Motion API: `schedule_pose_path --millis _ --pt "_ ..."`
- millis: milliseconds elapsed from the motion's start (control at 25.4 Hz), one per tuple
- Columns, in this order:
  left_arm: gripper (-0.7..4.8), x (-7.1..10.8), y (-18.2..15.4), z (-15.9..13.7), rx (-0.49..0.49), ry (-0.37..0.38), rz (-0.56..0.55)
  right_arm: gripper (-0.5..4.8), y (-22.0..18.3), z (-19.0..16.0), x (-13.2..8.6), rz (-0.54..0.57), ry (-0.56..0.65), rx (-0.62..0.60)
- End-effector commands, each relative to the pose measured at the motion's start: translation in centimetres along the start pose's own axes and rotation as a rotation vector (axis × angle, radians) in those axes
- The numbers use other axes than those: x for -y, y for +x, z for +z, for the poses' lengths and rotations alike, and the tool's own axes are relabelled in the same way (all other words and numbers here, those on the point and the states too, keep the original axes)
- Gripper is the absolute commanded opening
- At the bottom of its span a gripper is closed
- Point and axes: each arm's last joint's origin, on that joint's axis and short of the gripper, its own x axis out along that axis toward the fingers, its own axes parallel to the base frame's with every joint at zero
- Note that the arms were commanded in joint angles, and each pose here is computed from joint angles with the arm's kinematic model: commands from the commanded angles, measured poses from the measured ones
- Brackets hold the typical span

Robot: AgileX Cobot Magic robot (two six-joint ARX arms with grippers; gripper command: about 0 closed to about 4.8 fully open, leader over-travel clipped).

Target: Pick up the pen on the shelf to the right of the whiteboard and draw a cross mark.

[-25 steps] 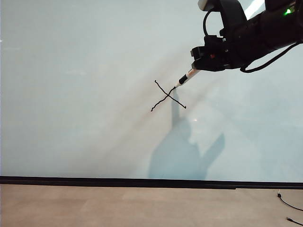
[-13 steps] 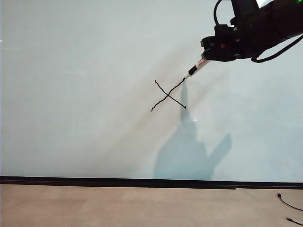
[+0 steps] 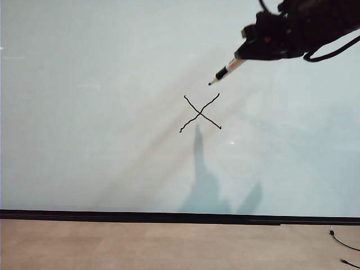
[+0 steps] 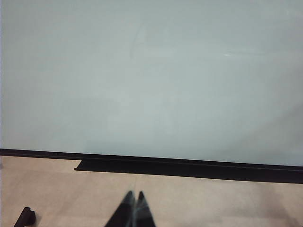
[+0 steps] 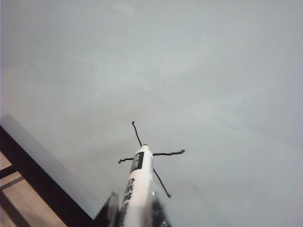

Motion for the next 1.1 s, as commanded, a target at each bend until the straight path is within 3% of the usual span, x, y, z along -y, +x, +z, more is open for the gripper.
schedule_pose_path --millis 39,355,1104 --pt "-0.04 0.0 0.0 0.2 0.009 0.004 -0.004 -0.08 -2.8 -0.1 -0.3 -0.021 0.016 0.033" --pt "-0.05 0.0 0.0 0.2 0.009 0.004 -0.004 -0.08 -8.4 -3.0 -1.7 -0.050 0.052 0.077" --pt "-0.04 0.0 0.0 0.2 0.009 0.004 -0.004 -0.08 -12.1 -7.5 -3.2 -0.083 0.069 0.058"
